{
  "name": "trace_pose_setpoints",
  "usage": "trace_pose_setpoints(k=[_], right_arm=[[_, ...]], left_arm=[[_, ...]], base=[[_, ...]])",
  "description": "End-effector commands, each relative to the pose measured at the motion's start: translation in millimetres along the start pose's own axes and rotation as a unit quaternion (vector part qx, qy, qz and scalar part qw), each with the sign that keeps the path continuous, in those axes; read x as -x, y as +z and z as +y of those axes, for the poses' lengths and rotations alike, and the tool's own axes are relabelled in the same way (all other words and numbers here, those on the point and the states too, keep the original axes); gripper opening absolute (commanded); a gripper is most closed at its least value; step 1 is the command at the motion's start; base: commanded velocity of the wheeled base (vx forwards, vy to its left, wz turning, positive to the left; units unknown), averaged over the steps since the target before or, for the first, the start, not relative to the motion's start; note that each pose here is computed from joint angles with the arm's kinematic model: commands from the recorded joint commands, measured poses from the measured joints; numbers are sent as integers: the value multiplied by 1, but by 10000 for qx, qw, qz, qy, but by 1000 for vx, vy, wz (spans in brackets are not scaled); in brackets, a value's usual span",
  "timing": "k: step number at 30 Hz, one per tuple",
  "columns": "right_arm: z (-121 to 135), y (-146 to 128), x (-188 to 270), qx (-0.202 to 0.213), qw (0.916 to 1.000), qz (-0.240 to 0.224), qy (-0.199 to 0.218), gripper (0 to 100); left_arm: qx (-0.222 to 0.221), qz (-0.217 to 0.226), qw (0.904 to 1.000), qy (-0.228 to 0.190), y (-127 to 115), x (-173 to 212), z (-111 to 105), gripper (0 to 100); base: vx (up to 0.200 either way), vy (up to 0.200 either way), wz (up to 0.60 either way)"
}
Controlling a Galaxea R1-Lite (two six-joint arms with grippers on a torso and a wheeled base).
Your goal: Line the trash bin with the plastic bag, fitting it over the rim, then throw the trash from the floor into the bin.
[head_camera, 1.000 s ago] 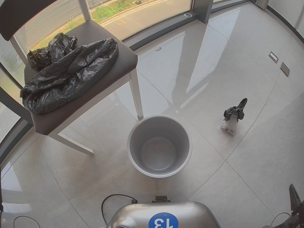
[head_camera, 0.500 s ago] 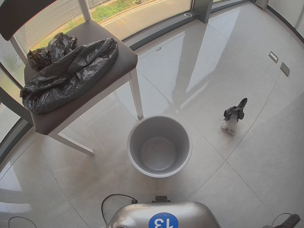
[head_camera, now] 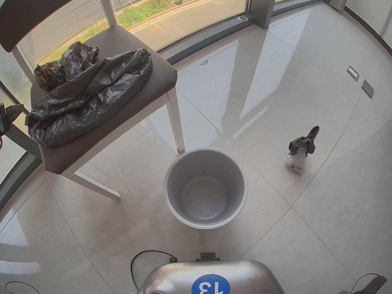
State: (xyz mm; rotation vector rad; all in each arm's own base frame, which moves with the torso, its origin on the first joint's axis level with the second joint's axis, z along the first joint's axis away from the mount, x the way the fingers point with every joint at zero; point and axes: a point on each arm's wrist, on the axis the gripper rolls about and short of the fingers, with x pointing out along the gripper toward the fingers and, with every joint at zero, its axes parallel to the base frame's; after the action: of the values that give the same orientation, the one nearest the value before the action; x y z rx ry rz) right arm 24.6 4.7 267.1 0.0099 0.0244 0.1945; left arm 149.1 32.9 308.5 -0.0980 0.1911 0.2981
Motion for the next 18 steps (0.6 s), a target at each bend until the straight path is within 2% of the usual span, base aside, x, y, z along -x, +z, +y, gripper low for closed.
trace_pose_setpoints(k=[1, 9, 15, 18], right_arm=[[0, 2, -8, 29, 9999, 128, 38, 100], [0, -2, -8, 25, 9998, 174, 38, 100], [0, -5, -10, 16, 9994, 259, 221, 100], [0, -4, -11, 16, 9994, 252, 237, 100]], left_arm=[[70, 221, 9997, 56, -9, -6, 2, 100], [204, 186, 9996, 100, -14, 7, 4, 100], [371, 69, 9991, 173, -11, 11, 5, 100], [590, 60, 9974, 416, -12, 11, 12, 100]], base=[[0, 0, 0], [0, 0, 0], [0, 0, 0], [0, 0, 0]])
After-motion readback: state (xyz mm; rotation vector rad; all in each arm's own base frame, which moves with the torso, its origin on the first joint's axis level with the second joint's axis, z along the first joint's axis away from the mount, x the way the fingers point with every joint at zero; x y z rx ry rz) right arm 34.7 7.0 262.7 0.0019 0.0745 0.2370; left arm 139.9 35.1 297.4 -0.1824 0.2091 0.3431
